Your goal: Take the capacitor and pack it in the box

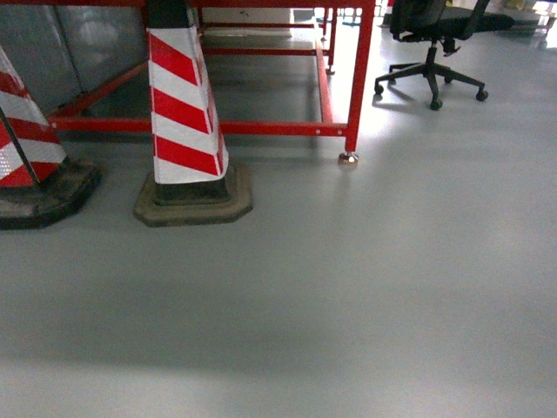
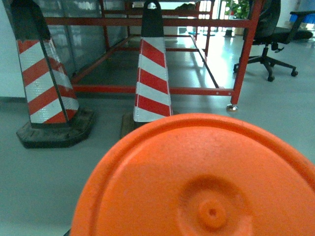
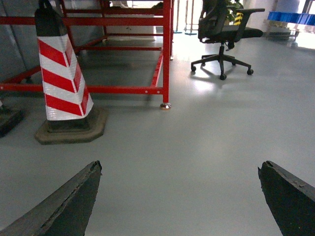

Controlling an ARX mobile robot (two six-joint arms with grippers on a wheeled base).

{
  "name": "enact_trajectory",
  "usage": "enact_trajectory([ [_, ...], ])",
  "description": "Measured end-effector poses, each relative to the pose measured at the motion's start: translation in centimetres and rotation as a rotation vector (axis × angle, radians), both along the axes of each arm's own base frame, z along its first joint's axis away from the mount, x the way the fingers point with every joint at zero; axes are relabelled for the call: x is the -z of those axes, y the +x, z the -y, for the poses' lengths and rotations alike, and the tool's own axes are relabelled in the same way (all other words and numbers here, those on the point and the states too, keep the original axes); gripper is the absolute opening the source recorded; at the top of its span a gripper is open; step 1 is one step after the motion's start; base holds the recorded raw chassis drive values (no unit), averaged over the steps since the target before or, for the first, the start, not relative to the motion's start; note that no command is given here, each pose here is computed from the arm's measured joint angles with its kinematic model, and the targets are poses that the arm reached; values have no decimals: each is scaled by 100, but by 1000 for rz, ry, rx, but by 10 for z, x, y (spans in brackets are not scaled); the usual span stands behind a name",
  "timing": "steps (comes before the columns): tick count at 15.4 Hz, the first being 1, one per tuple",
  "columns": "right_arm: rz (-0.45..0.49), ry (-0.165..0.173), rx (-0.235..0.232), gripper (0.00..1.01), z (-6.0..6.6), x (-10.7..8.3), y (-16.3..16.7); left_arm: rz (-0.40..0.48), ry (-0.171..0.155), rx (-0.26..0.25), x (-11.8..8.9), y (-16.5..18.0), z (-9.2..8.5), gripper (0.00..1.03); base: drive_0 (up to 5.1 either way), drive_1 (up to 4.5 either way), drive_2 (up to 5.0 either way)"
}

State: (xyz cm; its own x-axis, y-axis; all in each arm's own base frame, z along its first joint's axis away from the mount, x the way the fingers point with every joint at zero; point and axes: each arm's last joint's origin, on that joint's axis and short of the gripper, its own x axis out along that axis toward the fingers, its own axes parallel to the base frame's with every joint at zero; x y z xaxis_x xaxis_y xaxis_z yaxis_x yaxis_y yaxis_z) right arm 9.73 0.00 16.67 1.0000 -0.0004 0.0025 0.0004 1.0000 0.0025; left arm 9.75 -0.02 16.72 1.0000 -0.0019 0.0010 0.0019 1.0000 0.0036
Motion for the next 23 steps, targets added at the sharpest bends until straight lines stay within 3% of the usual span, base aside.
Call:
enact_trajectory([
  [8, -2, 0, 0, 98, 0, 0, 0, -4, 0, 0, 0, 0, 0, 42, -478, 348, 141],
  [23, 0, 0, -1, 98, 0, 0, 0, -4, 0, -2, 0, 0, 0, 42, 0, 0, 0],
])
